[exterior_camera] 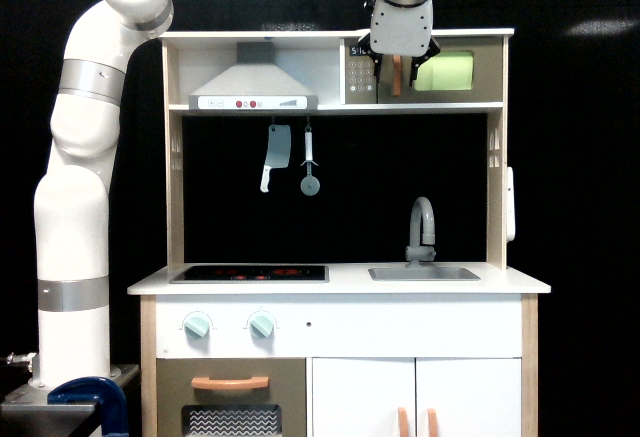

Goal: Open the oven door

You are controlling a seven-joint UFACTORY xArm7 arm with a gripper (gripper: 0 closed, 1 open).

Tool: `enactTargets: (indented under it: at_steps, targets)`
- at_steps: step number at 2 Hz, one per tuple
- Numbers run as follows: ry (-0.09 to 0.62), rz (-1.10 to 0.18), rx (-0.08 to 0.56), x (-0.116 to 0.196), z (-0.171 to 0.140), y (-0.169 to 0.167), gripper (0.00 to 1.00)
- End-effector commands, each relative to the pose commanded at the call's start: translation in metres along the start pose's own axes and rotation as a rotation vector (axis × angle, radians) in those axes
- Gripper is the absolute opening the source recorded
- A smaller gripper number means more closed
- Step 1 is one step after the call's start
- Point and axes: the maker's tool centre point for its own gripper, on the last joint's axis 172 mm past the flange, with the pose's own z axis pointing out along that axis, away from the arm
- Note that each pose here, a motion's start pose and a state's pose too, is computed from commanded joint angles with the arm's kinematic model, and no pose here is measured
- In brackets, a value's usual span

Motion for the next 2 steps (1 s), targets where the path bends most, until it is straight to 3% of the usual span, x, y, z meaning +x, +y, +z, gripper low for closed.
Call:
enactTargets:
  at_steps: [1,2]
  targets:
    - [0.000,0.000,0.000,0.0076,0.0014,0.0029,1.00]
    - [0.000,0.000,0.000,0.0117,0.0023,-0.0027,0.00]
